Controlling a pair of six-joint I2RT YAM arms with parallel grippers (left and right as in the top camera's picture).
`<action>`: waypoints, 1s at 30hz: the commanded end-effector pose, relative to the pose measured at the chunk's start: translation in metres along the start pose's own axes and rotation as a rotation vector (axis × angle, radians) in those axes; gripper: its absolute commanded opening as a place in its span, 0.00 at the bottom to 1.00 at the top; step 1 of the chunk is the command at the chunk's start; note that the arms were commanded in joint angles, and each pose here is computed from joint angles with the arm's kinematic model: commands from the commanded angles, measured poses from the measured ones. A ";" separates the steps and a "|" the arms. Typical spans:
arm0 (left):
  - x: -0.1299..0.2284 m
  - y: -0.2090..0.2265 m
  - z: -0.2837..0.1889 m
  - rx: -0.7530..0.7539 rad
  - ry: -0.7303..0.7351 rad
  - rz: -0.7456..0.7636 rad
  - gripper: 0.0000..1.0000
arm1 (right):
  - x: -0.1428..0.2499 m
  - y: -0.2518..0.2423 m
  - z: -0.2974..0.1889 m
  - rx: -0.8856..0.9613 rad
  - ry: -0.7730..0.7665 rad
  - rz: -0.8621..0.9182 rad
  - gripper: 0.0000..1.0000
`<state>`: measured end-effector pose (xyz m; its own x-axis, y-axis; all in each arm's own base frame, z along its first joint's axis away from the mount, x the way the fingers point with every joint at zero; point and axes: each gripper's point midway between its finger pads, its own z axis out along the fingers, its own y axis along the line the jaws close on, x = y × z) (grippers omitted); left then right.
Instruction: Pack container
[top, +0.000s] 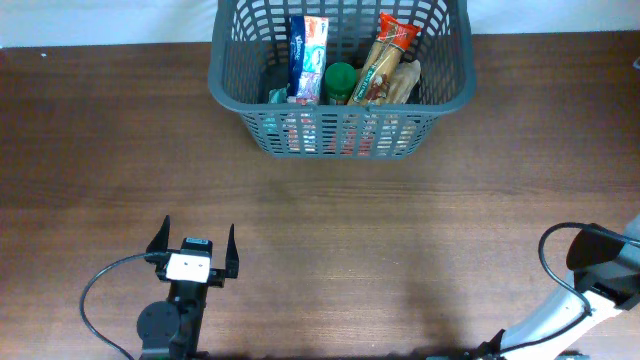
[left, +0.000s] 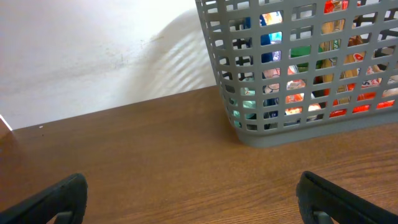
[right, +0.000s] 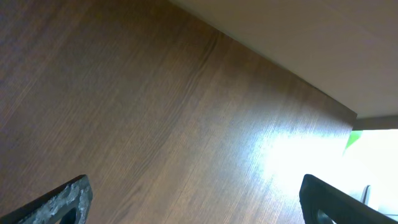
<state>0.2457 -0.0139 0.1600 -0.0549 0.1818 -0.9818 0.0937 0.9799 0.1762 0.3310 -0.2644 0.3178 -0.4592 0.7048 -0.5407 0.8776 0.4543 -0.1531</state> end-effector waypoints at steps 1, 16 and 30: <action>0.002 0.003 0.000 -0.017 0.004 0.015 0.99 | 0.000 -0.004 0.001 0.020 0.001 0.008 0.99; 0.002 0.003 0.000 -0.018 0.004 0.016 0.99 | 0.000 -0.004 0.001 0.020 0.001 0.008 0.99; 0.002 0.003 0.000 -0.018 0.004 0.016 0.99 | -0.009 -0.001 0.000 0.002 -0.035 0.026 0.99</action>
<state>0.2457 -0.0138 0.1600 -0.0550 0.1818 -0.9818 0.0933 0.9799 0.1762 0.3346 -0.2664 0.3198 -0.4495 0.6994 -0.5557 0.8802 0.4529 -0.1420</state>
